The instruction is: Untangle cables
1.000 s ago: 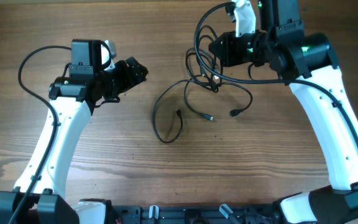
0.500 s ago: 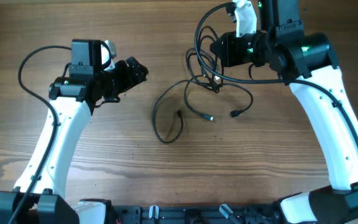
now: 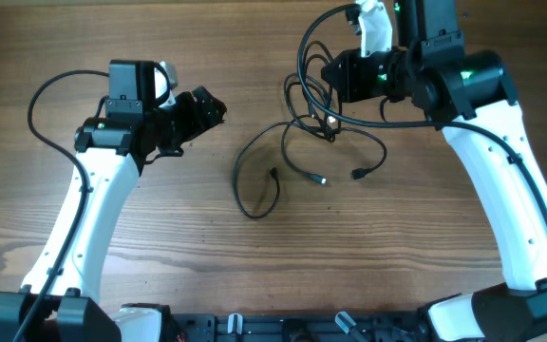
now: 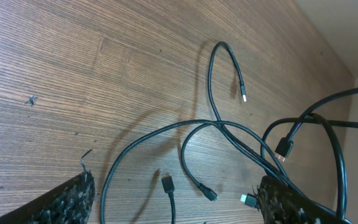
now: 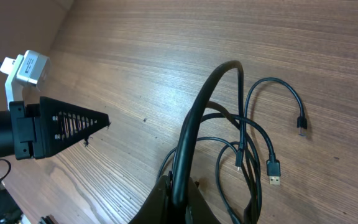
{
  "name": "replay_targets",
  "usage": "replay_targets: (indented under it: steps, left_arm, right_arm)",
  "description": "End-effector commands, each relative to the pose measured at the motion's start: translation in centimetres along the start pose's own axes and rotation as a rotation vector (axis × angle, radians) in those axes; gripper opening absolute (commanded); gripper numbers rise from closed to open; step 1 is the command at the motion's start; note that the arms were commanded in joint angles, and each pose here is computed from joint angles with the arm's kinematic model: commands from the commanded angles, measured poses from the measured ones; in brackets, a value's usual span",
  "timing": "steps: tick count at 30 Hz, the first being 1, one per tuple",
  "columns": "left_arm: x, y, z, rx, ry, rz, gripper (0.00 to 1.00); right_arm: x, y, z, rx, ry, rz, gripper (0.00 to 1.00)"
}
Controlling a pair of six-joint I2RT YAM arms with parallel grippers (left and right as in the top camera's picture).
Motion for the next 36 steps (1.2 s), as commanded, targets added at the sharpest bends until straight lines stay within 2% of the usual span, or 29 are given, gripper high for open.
replay_targets:
  steps: [1, 20, 24, 27, 32, 36]
  left_arm:
    - [-0.4, 0.0, -0.1, 0.013, -0.009, 0.007, 0.85]
    - [-0.8, -0.1, -0.6, -0.004, -0.02, 0.009, 0.86]
    - [-1.6, -0.2, -1.5, -0.03, -0.039, 0.009, 0.84]
    - [-2.5, 0.0, -1.5, 0.028, -0.031, 0.007, 0.82]
    - [-2.0, 1.1, 1.2, 0.071, 0.084, -0.047, 0.87]
    - [-1.0, 2.1, 3.7, 0.145, 0.105, -0.061, 0.88]
  right_arm:
    - [-0.2, 0.1, -0.1, 0.02, -0.009, 0.001, 0.07]
    - [-0.2, 0.1, -0.1, 0.016, -0.009, 0.002, 0.07]
    - [-0.3, -0.2, 0.0, -0.039, -0.009, 0.014, 0.07]
    - [-0.8, -1.0, 1.1, -0.029, 0.013, 0.05, 0.06]
    - [-2.2, -2.7, 3.7, -0.008, 0.049, 0.117, 0.06]
    - [-3.4, -4.8, 6.3, 0.026, 0.076, 0.186, 0.07]
Point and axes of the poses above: each gripper's point midway between its finger pads, its own x axis back along the fingers, its own z axis along the line the jaws close on, y = z × x, the point moved 5 cm from there along x, back along the fingers, and after that the axes turned 6 degrees about -x, right-handed, at the moved point
